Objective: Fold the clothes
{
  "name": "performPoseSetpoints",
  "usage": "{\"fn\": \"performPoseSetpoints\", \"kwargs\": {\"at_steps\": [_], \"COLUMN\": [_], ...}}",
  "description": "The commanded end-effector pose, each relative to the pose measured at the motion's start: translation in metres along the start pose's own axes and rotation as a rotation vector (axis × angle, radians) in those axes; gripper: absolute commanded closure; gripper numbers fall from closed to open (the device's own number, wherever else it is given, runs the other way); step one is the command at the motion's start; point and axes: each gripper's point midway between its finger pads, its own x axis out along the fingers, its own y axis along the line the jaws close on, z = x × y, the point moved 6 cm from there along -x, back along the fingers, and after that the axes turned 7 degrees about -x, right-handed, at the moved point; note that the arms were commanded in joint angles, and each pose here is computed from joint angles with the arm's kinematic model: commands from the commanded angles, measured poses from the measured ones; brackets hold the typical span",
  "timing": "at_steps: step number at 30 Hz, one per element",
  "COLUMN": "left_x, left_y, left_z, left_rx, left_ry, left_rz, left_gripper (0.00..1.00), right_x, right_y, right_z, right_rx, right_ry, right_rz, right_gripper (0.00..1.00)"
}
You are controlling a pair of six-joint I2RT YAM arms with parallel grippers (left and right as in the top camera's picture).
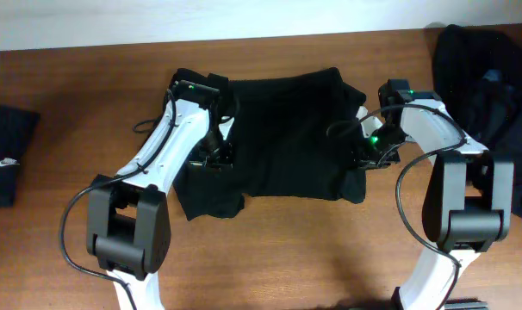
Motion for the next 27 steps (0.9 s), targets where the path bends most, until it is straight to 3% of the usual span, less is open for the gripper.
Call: {"fn": "performPoseSetpoints", "kwargs": {"at_steps": [1,14,27], "left_x": [0.002,0.002,0.002], "left_y": [0.003,0.003,0.003], "left_z": [-0.001,-0.001,-0.002], "left_rx": [-0.016,-0.017,-0.017], "left_ry": [0.006,0.009,0.01], "left_rz": [0.009,0.01,0.011], "left_gripper": [0.98,0.98,0.98], "right_x": [-0.006,-0.007,0.004], "right_y": [0.004,-0.011,0.007], "right_z": [0.0,-0.001,0.001], "right_rx": [-0.015,0.074,0.042], "right_ry": [-0.021,-0.009,-0.019], "right_rz": [-0.018,-0.15,-0.06], "right_gripper": [0.67,0.63,0.62]}}
